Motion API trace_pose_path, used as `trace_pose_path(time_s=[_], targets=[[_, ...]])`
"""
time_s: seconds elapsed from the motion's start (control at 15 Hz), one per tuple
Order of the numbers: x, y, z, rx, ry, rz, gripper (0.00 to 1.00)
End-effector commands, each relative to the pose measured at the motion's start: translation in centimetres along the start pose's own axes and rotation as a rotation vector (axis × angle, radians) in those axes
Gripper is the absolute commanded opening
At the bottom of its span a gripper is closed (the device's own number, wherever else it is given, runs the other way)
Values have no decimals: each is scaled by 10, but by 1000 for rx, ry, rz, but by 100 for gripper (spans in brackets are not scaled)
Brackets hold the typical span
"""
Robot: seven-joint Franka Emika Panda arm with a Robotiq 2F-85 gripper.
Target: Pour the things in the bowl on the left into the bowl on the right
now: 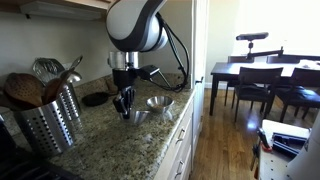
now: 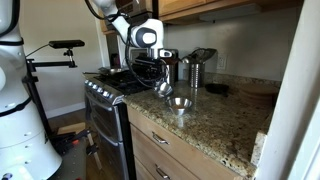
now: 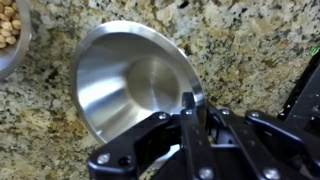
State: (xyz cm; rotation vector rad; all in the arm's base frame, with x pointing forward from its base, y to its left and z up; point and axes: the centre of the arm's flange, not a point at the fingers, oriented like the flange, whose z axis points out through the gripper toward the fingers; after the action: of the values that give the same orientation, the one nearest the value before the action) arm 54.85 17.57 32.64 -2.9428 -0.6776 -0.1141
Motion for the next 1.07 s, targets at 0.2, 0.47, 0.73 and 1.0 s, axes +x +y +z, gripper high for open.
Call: trace_pose_path(time_s=[0.2,0.47,0.73,1.0], targets=[[19,-25,18,-21,-78,-22,8],[20,-28,30,-53,-98,-22,8],[18,-29,38,-82,-113,-12,8],[17,-31,43,-85,-125,-7,10]])
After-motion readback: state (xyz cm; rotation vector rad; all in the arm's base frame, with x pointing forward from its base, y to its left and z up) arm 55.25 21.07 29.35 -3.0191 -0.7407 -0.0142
